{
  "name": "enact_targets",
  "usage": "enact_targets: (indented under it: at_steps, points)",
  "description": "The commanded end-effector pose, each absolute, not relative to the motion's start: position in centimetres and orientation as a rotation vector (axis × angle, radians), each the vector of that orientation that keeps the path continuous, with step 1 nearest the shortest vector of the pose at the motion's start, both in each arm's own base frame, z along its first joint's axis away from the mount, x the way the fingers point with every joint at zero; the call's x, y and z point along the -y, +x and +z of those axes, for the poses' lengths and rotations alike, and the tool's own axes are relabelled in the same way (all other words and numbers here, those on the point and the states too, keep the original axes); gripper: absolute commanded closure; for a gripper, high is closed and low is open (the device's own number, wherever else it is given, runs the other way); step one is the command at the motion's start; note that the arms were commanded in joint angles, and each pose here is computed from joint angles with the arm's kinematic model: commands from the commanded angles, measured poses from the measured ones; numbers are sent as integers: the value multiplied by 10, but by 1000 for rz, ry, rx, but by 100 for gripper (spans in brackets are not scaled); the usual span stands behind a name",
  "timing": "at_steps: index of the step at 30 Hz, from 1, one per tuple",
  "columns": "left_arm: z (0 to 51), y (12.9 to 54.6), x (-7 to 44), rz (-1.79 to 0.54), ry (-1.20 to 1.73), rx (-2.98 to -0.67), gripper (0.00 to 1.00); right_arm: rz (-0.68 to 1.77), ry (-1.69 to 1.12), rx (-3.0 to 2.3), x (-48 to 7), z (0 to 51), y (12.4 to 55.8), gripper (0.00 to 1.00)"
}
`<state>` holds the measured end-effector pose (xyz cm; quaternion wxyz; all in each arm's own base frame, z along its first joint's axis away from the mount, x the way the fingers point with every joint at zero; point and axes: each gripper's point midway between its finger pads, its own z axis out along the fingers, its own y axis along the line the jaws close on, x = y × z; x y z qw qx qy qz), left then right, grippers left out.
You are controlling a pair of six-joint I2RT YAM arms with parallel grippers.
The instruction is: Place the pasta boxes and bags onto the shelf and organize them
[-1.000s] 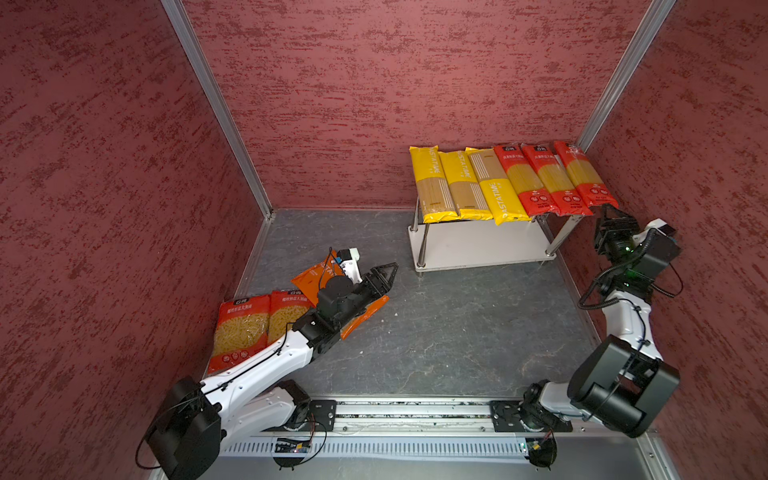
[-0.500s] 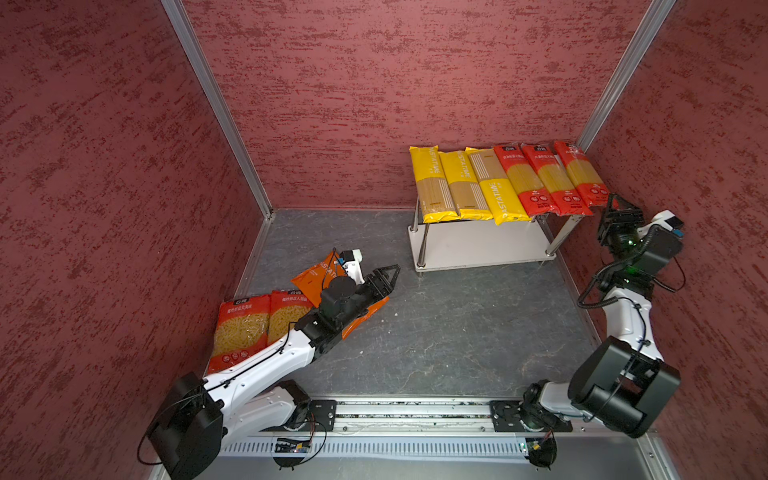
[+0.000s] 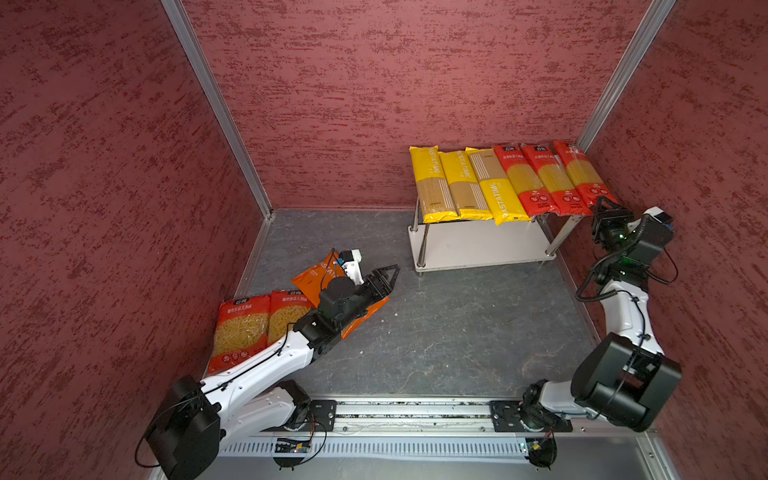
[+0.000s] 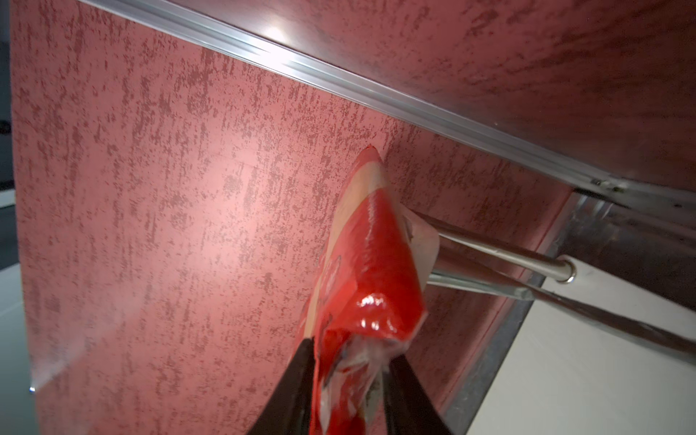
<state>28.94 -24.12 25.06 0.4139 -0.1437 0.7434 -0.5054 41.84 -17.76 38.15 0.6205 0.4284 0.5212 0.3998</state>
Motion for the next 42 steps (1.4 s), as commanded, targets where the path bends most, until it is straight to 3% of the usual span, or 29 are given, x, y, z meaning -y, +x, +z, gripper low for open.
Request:
enact_targets:
  at_steps: [1, 8, 20, 24, 28, 30, 35, 42]
  points:
    - [258, 289, 240, -1275, -358, -1846, 34, 907, 971, -1191, 174, 391, 414, 79]
    - [257, 288, 239, -1273, -359, -1846, 34, 905, 947, -1233, 166, 390, 408, 92]
    - [254, 288, 240, -1267, -360, -1855, 34, 850, 996, -1247, 182, 376, 387, 95]
    - [253, 290, 240, -1266, -359, -1858, 34, 886, 956, -1221, 178, 387, 387, 80]
    - [253, 290, 243, -1274, -357, -1859, 34, 830, 1019, -1226, 186, 384, 384, 42]
    - [252, 290, 243, -1275, -358, -1861, 34, 822, 1058, -1217, 191, 378, 383, 35]
    - [252, 290, 243, -1272, -354, -1869, 34, 896, 1045, -1152, 194, 381, 391, 29]
    - [250, 290, 244, -1269, -357, -1875, 34, 846, 1025, -1125, 199, 387, 393, 29]
